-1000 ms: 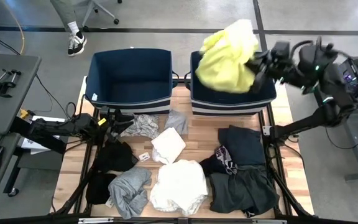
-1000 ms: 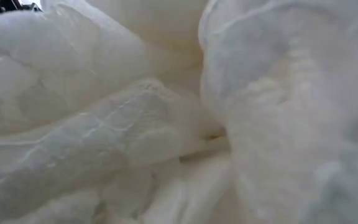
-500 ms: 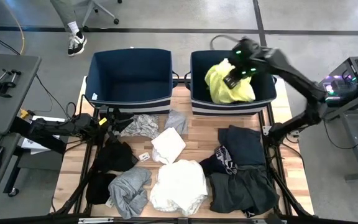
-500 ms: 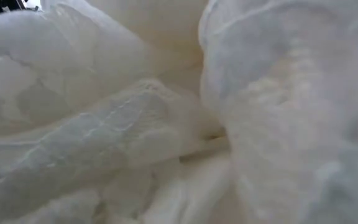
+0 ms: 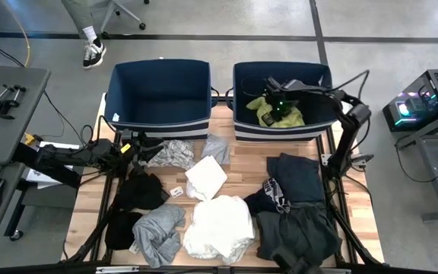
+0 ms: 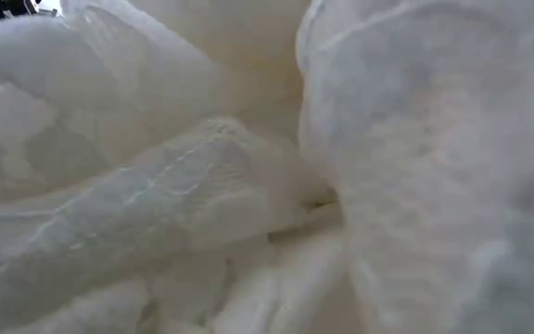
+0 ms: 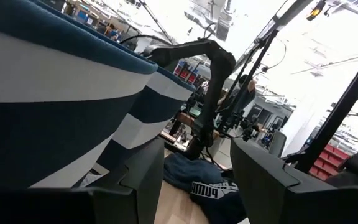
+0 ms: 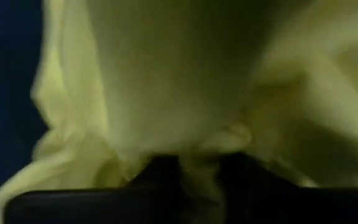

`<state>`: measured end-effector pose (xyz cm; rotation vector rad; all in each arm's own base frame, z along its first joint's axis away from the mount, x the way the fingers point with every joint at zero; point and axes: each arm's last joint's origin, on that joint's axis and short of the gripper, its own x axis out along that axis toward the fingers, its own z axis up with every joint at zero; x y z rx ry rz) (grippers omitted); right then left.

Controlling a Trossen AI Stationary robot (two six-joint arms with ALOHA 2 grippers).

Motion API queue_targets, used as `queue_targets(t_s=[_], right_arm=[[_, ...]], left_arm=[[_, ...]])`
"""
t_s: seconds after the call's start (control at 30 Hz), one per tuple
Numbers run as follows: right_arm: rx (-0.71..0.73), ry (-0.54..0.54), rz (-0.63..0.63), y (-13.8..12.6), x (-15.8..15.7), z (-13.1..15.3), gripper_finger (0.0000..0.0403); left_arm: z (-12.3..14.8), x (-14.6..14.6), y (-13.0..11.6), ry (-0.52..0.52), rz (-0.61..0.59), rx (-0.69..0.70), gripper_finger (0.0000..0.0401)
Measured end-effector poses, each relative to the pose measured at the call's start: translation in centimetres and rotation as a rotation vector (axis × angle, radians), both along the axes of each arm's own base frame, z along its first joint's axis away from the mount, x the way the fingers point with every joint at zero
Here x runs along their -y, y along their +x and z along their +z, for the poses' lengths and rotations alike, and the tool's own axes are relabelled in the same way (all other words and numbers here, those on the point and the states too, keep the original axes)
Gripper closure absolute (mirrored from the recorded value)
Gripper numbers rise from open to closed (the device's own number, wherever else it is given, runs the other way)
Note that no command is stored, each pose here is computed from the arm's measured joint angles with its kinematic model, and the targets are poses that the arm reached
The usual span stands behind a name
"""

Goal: Sort clothes
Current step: Put the yellow shirt into the right blue laundry bin, then put the white underwear into the right blue laundry bin

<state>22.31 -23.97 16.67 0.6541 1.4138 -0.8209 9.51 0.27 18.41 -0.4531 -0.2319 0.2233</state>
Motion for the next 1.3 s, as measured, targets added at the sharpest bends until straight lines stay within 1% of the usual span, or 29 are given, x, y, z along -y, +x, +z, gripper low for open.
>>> queue_targets(t_s=[0.1, 0.17, 0.27, 0.33, 0.4, 0.57, 0.67, 0.73, 0.8, 0.9, 0.97, 1.1, 1.17, 1.3], right_arm=[[0.008, 0.056, 0.002, 0.1, 0.0, 0.7, 0.0271], [0.013, 0.064, 0.004, 0.2, -0.1, 2.1, 0.0232], [0.076, -0.007, 0.0, 0.2, -0.2, 6.1, 0.0179], [0.113, -0.052, -0.017, -0.1, -0.4, 8.8, 0.0156], [0.159, -0.104, -0.038, -0.5, -0.9, 11.7, 0.0144], [0.354, -0.302, -0.056, -2.4, -3.5, 19.5, 0.014], [0.524, -0.444, 0.008, -3.2, -6.3, 23.5, 0.014], [0.654, -0.539, 0.081, -3.9, -8.6, 25.9, 0.0139], [0.762, -0.615, 0.169, -4.6, -11.0, 27.6, 0.0139], [0.893, -0.676, 0.277, -5.3, -13.9, 29.4, 0.0139], [0.954, -0.687, 0.334, -5.8, -15.5, 30.1, 0.0139], [0.99, -0.671, 0.398, -6.0, -17.3, 30.4, 0.0139], [0.977, -0.664, 0.413, -5.7, -17.7, 30.3, 0.0139], [0.957, -0.65, 0.447, -4.9, -18.0, 29.9, 0.0139]], left_arm=[[0.4, 0.0, -0.1, 0.014, 0.001, -0.019, 0.0231], [1.1, 0.0, -0.2, 0.03, 0.003, -0.041, 0.0231], [2.2, 0.0, -0.4, 0.05, 0.004, -0.108, 0.0231], [3.2, 0.0, -0.4, 0.064, 0.004, -0.153, 0.0231], [4.2, 0.0, -0.4, 0.081, 0.005, -0.205, 0.0231], [6.8, 0.1, 0.6, 0.154, -0.002, -0.395, 0.0231], [8.4, 0.2, 1.9, 0.178, -0.013, -0.54, 0.0231], [9.2, 0.3, 3.2, 0.184, -0.039, -0.649, 0.0231], [9.6, 0.5, 4.6, 0.199, -0.084, -0.771, 0.0231], [9.8, 0.9, 7.0, 0.186, -0.176, -0.904, 0.0231], [9.5, 1.2, 8.5, 0.168, -0.243, -0.951, 0.0231], [8.0, 1.6, 11.0, 0.134, -0.341, -1.028, 0.0231], [7.1, 1.9, 11.9, 0.19, -0.416, -1.071, 0.0231], [5.2, 2.8, 13.8, 0.385, -0.525, -1.12, 0.0231]])
